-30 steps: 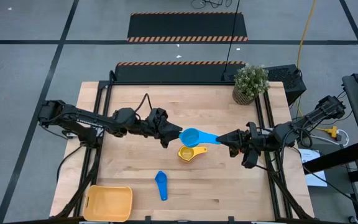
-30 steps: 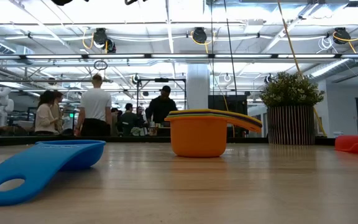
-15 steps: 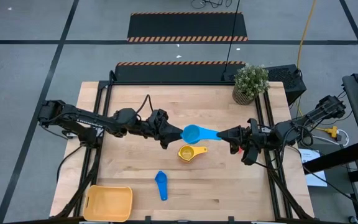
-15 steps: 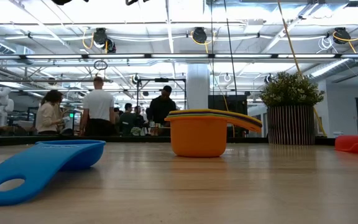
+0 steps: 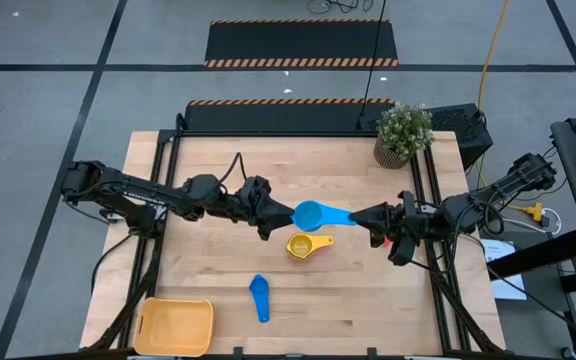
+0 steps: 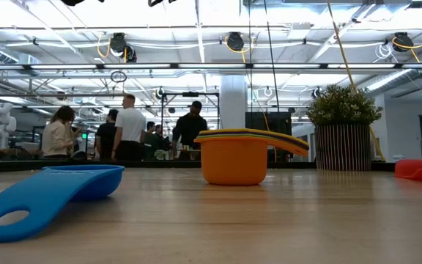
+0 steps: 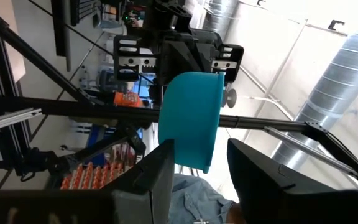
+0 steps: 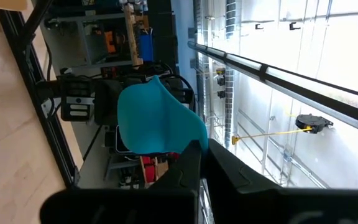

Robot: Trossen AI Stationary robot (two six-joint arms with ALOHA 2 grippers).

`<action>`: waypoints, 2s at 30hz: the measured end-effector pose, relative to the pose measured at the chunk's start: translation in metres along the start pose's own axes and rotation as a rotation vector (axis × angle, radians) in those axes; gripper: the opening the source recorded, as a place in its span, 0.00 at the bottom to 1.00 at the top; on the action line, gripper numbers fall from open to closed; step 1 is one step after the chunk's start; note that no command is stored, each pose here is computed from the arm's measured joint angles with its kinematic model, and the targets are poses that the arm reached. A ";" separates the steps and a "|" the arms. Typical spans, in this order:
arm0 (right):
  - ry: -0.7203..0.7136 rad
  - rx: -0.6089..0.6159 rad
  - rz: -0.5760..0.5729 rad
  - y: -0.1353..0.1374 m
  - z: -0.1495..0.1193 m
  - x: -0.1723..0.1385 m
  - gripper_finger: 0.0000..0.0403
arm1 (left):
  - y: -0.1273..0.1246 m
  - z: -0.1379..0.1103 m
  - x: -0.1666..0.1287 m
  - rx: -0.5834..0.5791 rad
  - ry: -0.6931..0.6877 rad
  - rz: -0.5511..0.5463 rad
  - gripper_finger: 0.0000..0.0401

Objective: Nest measuring cups in basket
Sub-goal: Stack the light blue measuring cup on top of the yellow measuring cup

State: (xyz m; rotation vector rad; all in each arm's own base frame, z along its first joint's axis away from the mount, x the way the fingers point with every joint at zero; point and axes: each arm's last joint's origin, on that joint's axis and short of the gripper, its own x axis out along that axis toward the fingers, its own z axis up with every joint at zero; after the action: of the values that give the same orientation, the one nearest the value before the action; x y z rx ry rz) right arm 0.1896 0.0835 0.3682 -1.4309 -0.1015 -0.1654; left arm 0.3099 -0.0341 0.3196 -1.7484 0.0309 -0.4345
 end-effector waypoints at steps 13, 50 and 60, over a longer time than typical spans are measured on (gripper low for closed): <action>-0.001 -0.001 0.002 0.000 0.000 0.000 0.00 | 0.000 0.001 0.000 0.017 -0.003 -0.001 0.24; 0.130 0.631 0.110 0.016 -0.004 -0.002 0.43 | -0.004 0.013 -0.002 0.250 -0.071 -0.019 0.01; 0.270 1.061 0.138 0.028 -0.007 -0.005 0.54 | -0.006 0.012 -0.003 0.358 -0.050 -0.042 0.00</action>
State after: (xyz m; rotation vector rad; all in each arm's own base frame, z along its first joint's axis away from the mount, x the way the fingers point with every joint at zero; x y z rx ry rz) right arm 0.1894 0.0801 0.3393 -0.3480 0.1239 -0.1532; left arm 0.3099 -0.0203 0.3231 -1.4085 -0.1136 -0.3997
